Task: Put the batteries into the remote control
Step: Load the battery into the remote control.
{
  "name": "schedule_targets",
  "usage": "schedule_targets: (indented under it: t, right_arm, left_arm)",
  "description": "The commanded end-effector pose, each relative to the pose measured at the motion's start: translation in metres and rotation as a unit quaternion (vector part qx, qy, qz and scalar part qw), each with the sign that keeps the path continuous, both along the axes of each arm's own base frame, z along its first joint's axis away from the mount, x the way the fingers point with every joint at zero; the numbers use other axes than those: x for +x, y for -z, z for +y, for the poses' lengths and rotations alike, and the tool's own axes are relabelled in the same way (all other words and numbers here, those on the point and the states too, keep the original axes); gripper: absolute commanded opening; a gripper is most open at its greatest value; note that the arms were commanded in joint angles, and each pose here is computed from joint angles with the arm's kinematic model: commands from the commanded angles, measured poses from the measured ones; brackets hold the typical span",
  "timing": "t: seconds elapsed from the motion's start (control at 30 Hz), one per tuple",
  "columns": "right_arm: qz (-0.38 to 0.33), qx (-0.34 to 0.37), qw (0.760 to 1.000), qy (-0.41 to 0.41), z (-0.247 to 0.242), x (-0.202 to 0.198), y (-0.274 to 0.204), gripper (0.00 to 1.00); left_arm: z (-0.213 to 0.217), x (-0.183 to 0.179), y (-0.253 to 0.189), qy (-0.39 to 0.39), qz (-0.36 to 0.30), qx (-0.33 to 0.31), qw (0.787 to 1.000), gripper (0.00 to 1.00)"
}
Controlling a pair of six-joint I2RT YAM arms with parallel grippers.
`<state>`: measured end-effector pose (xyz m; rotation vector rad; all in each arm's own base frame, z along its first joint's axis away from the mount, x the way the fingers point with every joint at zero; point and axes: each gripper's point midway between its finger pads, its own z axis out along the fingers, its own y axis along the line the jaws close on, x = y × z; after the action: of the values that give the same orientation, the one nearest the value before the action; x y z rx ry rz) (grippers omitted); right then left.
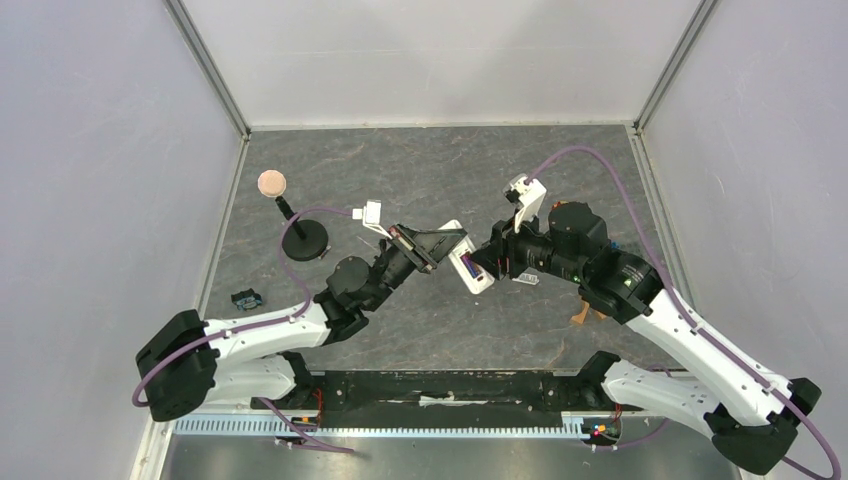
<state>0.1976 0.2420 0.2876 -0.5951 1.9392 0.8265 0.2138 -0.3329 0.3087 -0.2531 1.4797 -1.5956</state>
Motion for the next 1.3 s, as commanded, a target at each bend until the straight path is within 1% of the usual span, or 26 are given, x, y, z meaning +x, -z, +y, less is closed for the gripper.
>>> schedule_targets:
  t: [0.0,0.43,0.53,0.63,0.67,0.77,0.87,0.9,1.03,1.13,1.27]
  right_arm:
    - [0.004,-0.002,1.000,-0.001,0.002,0.000,0.007,0.41]
    - [0.015,0.000,0.999,-0.046,0.013,-0.014,0.017,0.41]
    - [0.020,-0.004,0.999,-0.034,0.011,-0.012,0.020,0.41]
    - [0.017,-0.004,1.000,-0.007,0.005,-0.006,0.014,0.41]
    - [0.016,-0.002,1.000,0.006,0.003,-0.003,0.010,0.42]
    - [0.012,0.007,0.999,0.034,-0.002,0.003,-0.005,0.49]
    - [0.003,0.029,0.998,0.051,-0.005,0.005,-0.025,0.55]
    - [-0.001,0.035,0.998,0.055,-0.006,0.006,-0.031,0.57]
    - [-0.009,0.057,0.995,0.078,-0.008,0.011,-0.049,0.61]
    - [-0.006,0.054,0.993,0.105,-0.010,0.022,-0.044,0.62]
    - [0.014,0.039,0.992,0.123,-0.001,0.037,-0.013,0.63]
  left_arm:
    - [0.000,-0.002,-0.032,0.004,-0.012,-0.049,0.999,0.02]
    - [-0.005,-0.001,-0.035,0.012,-0.010,-0.073,0.997,0.02]
    - [-0.005,0.000,-0.035,0.013,-0.010,-0.075,0.997,0.02]
    - [-0.004,0.000,-0.032,0.008,-0.012,-0.064,0.998,0.02]
    - [-0.003,0.001,-0.030,0.004,-0.012,-0.055,0.998,0.02]
    - [0.003,0.003,-0.022,-0.015,-0.016,-0.018,1.000,0.02]
    - [0.013,0.007,-0.008,-0.045,-0.015,0.039,0.998,0.02]
    - [0.018,0.009,-0.003,-0.057,-0.016,0.060,0.996,0.02]
    - [0.047,0.015,0.019,-0.111,-0.001,0.142,0.984,0.02]
    - [0.073,0.016,0.036,-0.150,0.016,0.197,0.969,0.02]
    - [0.109,0.009,0.045,-0.181,0.021,0.256,0.949,0.02]
